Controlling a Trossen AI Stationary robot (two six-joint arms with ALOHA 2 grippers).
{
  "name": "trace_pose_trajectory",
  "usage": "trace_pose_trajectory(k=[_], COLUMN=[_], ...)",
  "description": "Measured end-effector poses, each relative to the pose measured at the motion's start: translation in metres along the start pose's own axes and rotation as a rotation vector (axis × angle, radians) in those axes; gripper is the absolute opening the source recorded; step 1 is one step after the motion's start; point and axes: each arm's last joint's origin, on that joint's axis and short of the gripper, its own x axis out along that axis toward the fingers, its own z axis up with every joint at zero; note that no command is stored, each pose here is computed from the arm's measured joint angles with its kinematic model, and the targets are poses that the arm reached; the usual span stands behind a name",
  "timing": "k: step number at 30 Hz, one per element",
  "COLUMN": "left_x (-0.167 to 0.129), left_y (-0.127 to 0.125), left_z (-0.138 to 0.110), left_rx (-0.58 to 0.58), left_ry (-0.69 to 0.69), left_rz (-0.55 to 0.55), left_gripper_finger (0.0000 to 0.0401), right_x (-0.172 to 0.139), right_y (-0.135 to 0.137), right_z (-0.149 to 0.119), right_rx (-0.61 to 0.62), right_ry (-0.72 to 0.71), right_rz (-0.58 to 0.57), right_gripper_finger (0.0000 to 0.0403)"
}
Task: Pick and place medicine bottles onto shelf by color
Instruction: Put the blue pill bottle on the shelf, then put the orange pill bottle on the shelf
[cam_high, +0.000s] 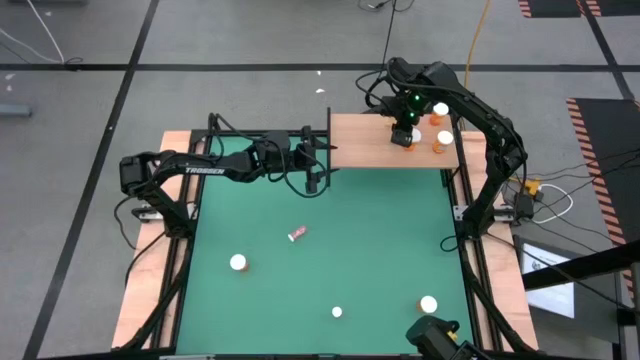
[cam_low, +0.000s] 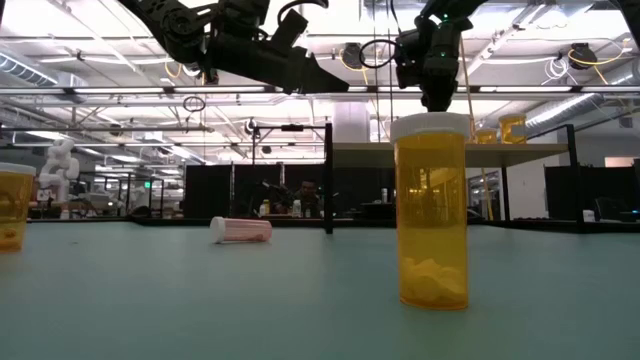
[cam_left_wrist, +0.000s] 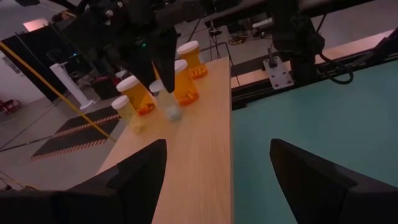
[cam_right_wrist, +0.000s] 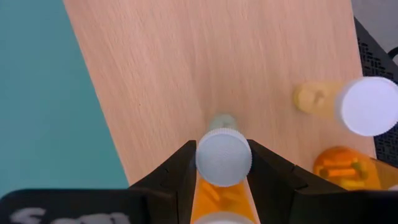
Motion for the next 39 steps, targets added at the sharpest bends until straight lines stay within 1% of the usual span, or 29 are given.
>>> trace_pose_trajectory(k=[6, 12, 27, 35, 39], left_x=[0.0, 0.0, 0.0, 0.0001, 0.0001], left_y=[0.0001, 0.0002, 0.0004, 0.0003, 0.0003], left_z=[0.0002, 0.0005, 0.0008, 0.0007, 0.0007], left_rx=[0.009, 0.01, 0.016, 0.019, 0.018], left_ry=[-0.002, -0.005, -0.008, -0.007, -0.007], left_rz=[0.001, 0.003, 0.004, 0.004, 0.004], left_gripper_finger=[0.0285, 0.0285, 0.0285, 0.0285, 0.0285], right_x=[0.0, 0.0, -0.0001, -0.0002, -0.0058], right_y=[0.0013, 0.0014, 0.0007, 0.0004, 0.004], right_z=[-0.0007, -0.0009, 0.0006, 0.0013, 0.0016], right_rx=[0.014, 0.022, 0.034, 0.042, 0.029], right_ry=[-0.002, 0.0, -0.015, -0.022, -0.051], right_rz=[0.03, 0.031, 0.022, 0.017, -0.005], right_gripper_finger=[0.0119, 0.012, 0.0174, 0.019, 0.0194])
